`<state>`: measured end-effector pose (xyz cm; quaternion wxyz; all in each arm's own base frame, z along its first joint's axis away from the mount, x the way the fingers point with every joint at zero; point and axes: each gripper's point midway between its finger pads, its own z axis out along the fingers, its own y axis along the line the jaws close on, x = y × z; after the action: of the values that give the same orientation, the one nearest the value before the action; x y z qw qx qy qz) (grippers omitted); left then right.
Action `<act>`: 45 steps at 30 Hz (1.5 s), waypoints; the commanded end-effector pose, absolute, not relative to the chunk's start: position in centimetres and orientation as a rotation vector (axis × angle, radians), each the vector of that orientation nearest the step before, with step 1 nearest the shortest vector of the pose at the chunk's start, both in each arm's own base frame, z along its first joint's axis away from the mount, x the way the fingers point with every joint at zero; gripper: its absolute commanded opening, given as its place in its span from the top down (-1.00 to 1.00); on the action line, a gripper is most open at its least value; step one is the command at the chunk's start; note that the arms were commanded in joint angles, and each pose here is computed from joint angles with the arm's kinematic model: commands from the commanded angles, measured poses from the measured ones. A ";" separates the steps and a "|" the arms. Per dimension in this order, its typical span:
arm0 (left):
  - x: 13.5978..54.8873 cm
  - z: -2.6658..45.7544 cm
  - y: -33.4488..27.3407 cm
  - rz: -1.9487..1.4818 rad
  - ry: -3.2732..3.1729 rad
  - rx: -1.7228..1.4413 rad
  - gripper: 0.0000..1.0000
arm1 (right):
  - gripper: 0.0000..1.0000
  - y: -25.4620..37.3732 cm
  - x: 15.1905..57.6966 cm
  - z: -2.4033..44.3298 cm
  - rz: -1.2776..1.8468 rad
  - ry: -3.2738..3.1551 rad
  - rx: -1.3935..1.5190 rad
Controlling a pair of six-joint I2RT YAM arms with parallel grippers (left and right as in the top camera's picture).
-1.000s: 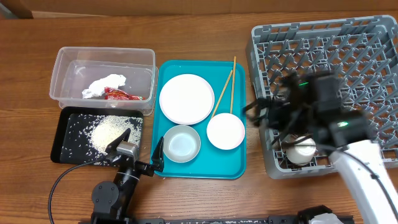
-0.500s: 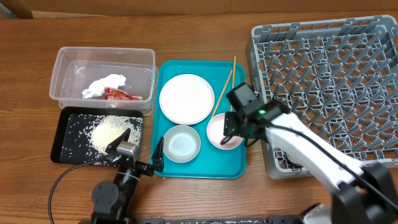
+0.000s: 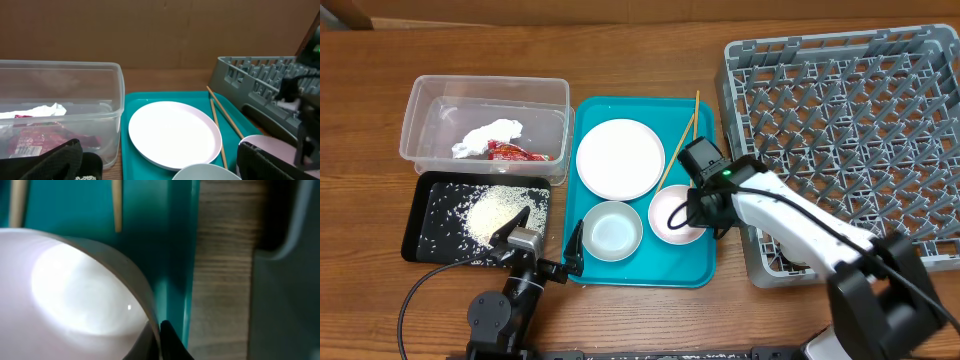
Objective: Sort waste into correct bins and load items into the dishwasher
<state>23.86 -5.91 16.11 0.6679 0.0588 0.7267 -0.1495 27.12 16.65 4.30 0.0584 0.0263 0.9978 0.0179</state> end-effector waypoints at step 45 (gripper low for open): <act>23.8 16.1 -5.9 -0.345 1.631 0.129 -1.00 | 0.92 -8.4 36.0 15.1 -1.379 2.142 0.460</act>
<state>23.85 -5.91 16.13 0.6683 0.0589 0.7263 -0.1495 35.92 -9.10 16.67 0.2896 0.1847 0.7762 -0.5287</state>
